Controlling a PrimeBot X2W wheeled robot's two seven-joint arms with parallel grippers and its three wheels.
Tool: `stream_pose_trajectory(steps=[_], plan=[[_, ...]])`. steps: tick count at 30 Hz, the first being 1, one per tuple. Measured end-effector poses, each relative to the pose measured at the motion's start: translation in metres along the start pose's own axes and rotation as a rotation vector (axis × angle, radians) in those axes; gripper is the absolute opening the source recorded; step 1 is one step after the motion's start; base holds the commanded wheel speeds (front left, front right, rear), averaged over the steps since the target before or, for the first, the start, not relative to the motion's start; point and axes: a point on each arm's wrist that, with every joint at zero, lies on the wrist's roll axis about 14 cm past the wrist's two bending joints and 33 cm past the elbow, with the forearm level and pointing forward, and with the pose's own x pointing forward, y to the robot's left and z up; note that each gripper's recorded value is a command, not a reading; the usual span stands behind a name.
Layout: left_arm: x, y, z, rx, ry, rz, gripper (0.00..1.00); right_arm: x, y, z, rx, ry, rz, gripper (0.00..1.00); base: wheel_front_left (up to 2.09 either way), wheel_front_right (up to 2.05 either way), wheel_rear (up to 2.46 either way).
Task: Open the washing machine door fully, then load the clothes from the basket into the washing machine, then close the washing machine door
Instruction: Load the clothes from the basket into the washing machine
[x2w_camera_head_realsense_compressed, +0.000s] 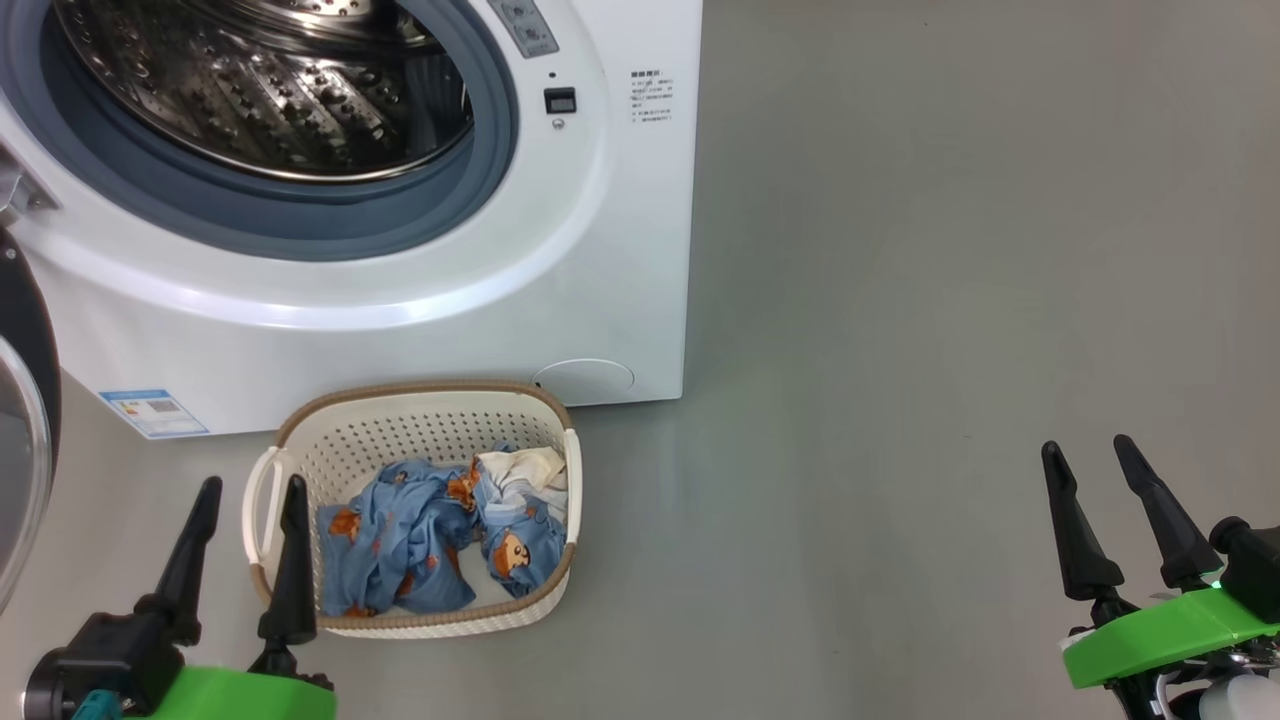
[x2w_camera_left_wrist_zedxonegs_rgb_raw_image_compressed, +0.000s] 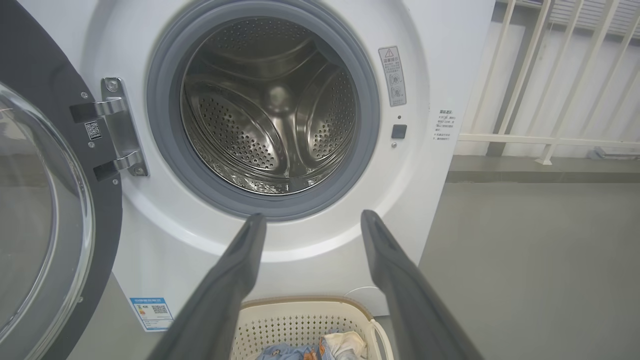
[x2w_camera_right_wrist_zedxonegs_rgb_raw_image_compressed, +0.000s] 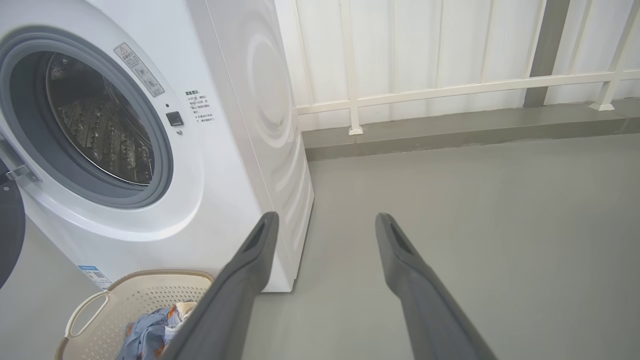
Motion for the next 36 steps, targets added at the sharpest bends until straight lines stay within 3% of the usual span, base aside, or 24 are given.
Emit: stream_pose_trajectory(steps=[11, 27, 36], plan=[[-0.001, 0.000, -0.005, -0.040, 0.013, 0.005, 1.00, 0.002, 0.002, -0.001, -0.005, 0.003, 0.007, 1.00, 0.05, -0.19, 0.14], [0.003, 0.000, -0.013, -0.040, 0.037, -0.002, 1.00, 0.005, 0.003, -0.009, 0.001, 0.024, 0.009, 1.00, 0.63, -1.72, 1.09], [0.003, -0.005, -0.022, -0.037, 0.064, -0.012, 1.00, 0.008, 0.005, -0.009, 0.005, 0.020, 0.014, 1.00, 0.24, -0.38, 0.13]])
